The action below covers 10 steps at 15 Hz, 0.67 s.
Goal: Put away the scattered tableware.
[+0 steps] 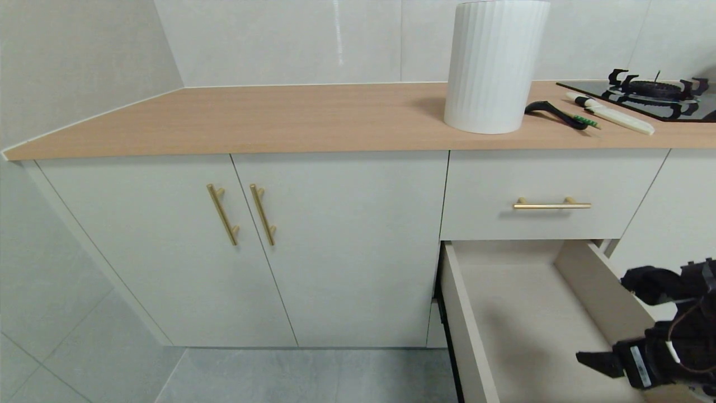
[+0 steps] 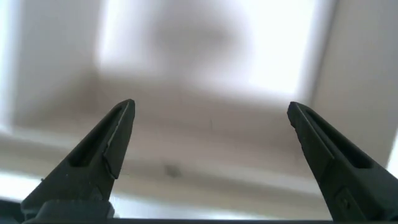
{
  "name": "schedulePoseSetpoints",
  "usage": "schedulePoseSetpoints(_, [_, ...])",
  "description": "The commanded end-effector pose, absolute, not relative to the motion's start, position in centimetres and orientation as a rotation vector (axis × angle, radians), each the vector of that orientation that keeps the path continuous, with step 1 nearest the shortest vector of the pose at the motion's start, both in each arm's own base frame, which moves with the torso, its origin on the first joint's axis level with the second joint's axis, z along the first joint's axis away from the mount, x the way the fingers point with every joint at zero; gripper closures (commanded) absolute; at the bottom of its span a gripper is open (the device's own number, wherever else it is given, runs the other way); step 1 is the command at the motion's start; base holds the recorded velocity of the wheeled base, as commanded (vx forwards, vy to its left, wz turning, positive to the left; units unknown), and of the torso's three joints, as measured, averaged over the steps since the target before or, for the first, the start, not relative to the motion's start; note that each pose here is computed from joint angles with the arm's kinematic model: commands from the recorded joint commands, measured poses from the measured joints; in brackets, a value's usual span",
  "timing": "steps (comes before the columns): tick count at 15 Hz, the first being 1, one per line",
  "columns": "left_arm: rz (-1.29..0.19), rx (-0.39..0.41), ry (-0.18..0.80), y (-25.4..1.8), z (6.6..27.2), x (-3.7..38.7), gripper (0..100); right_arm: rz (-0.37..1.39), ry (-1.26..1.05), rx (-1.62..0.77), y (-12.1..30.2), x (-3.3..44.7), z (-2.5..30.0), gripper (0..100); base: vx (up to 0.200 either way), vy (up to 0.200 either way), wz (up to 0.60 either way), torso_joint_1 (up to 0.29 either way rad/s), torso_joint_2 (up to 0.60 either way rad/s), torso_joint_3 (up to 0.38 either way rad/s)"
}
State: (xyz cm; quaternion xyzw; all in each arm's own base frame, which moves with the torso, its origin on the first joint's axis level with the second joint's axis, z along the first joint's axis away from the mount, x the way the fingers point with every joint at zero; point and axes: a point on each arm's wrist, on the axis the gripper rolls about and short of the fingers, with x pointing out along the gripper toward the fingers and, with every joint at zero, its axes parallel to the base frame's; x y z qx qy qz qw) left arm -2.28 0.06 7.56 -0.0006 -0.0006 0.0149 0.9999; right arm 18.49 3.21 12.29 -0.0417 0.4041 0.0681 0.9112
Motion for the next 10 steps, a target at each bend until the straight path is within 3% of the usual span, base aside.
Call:
schedulePoseSetpoints(1, [0.031, -0.002, 0.0, 0.1, 7.6, -2.3, 0, 0.123, 0.692, -0.023, 2.9, 22.5, 16.4, 0, 0.0, 0.0, 0.0, 0.0, 0.0, 0.0])
schedulePoseSetpoints(4, [0.031, -0.002, 0.0, 0.1, 7.6, -2.3, 0, 0.103, 0.731, 0.014, 2.3, 24.8, 19.4, 0, 0.0, 0.0, 0.0, 0.0, 0.0, 0.0])
schedulePoseSetpoints(10, [0.031, -0.002, 0.0, 0.1, 7.6, -2.3, 0, 0.175, 0.703, 0.086, 0.8, 23.4, 20.5, 0, 0.0, 0.0, 0.0, 0.0, 0.0, 0.0])
